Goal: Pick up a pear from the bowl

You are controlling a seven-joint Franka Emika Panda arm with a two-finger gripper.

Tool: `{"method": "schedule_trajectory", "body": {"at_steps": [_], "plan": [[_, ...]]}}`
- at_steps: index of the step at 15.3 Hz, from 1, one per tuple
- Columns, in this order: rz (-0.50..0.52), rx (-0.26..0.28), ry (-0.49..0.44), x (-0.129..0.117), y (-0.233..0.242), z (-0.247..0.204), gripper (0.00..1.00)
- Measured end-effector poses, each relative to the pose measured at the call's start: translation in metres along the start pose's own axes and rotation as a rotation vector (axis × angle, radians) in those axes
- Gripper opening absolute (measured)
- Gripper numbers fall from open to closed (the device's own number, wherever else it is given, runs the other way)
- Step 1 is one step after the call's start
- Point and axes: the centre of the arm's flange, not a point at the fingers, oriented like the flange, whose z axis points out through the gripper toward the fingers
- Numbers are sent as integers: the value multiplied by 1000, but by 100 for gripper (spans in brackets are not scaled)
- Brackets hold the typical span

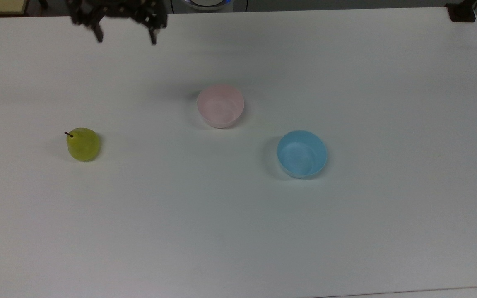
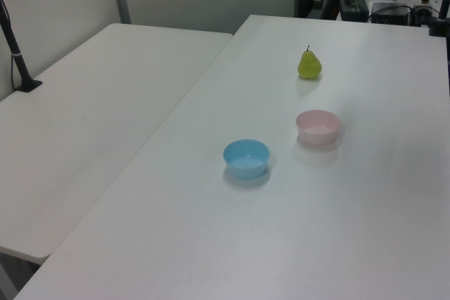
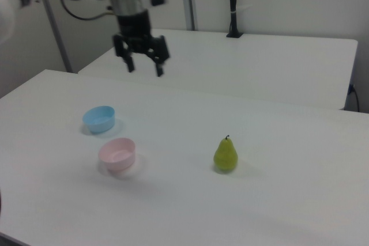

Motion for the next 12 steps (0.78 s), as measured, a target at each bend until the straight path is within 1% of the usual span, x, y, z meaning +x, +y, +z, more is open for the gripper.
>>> {"method": "schedule_trajectory", "body": {"at_steps": [3,5,7,9,12], "plan": [[-1,27,-4,-28,-39,-16,100],[-20,70,-12,-40,-59,-13,100],[-42,92,12,-42,-76,-8,100],[-55,94,25,-41,-85,-1,100],[-58,94,22,-41,-86,5,100]]}}
